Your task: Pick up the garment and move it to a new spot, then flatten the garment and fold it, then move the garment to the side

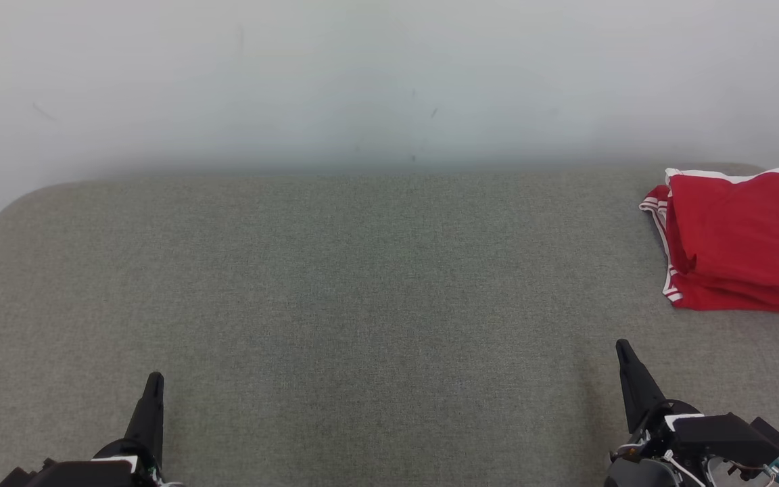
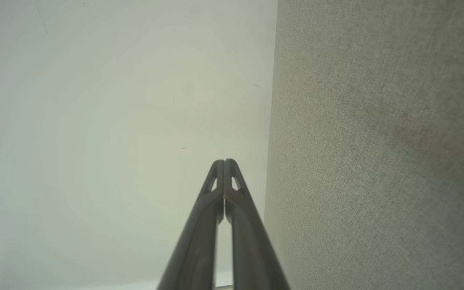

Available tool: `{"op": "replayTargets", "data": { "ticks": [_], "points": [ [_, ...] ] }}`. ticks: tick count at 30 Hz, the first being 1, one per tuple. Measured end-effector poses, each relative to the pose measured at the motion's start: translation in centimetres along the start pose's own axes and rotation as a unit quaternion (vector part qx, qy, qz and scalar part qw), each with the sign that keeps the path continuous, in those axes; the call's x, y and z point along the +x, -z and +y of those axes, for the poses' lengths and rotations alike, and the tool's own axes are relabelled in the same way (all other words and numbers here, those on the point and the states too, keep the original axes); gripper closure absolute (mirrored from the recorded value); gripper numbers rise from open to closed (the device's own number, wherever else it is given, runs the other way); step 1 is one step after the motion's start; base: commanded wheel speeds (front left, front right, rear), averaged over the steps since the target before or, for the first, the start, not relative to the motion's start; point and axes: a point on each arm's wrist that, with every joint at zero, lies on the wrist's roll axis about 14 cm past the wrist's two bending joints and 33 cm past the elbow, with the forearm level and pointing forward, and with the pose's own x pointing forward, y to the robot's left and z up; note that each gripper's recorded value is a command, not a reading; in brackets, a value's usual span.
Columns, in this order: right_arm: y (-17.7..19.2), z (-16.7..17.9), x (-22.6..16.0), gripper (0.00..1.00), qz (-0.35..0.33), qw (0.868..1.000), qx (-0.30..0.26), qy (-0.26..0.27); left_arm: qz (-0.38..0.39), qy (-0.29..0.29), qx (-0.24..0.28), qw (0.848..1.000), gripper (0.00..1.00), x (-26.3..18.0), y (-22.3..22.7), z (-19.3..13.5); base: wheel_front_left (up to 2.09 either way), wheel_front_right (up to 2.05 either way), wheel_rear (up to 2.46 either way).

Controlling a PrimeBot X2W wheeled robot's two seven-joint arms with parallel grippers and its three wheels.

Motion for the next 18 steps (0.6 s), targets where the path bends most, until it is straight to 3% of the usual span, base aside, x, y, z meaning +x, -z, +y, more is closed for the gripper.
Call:
{"op": "replayTargets", "data": {
  "ticks": [18],
  "points": [
    [0.0, 0.0, 0.0, 1.0, 0.0, 1.0, 0.0, 0.0, 0.0, 0.0, 0.0, 1.0, 1.0, 0.0, 0.0, 0.0, 0.0, 0.0, 0.0]
  ]
}}
